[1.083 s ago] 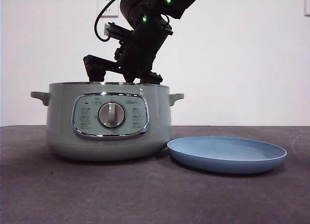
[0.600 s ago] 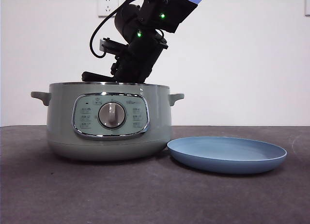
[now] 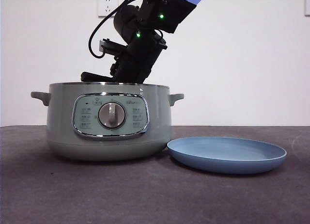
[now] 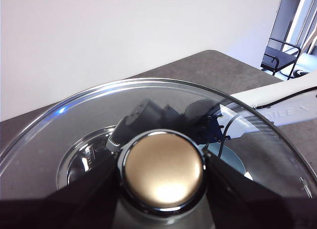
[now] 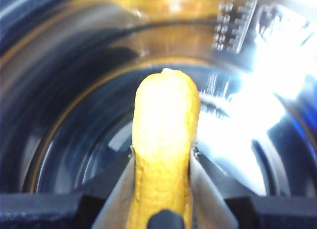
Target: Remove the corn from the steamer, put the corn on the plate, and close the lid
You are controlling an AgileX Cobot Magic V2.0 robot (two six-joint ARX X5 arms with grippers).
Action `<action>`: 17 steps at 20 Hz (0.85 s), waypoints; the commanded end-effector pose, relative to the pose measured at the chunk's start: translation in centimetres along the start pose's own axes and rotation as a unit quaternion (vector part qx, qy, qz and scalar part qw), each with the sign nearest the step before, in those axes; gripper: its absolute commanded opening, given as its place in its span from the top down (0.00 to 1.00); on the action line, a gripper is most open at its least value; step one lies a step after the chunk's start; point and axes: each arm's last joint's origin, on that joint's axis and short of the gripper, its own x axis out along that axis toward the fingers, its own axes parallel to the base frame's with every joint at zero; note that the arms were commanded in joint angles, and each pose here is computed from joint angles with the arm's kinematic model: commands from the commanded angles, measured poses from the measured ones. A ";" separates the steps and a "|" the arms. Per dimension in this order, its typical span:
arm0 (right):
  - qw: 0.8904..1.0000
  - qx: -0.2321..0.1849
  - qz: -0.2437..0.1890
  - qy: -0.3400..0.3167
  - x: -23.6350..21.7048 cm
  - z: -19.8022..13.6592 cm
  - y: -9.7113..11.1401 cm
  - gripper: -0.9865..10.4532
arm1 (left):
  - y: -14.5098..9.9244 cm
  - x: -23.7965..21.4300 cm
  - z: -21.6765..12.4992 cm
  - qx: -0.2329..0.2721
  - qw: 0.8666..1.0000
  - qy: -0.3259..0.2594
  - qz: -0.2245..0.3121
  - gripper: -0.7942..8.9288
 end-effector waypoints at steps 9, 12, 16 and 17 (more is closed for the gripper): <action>0.996 -0.019 -0.011 -0.085 -15.5 5.1 0.2 0.92 | -0.2 -0.8 1.0 0.011 0.999 -0.047 -0.001 0.93; 0.997 -0.016 -0.038 -0.058 -20.4 4.5 -2.0 0.92 | -0.1 -0.5 1.1 0.011 0.999 -0.048 -0.001 0.93; 0.997 0.013 -0.079 -0.024 -24.4 3.2 -5.7 0.92 | 0.1 0.2 1.3 0.010 0.999 -0.046 -0.003 0.93; 0.996 0.020 -0.086 -0.018 -24.9 2.7 -6.5 0.92 | 0.2 0.5 1.3 0.009 0.999 -0.042 -0.003 0.93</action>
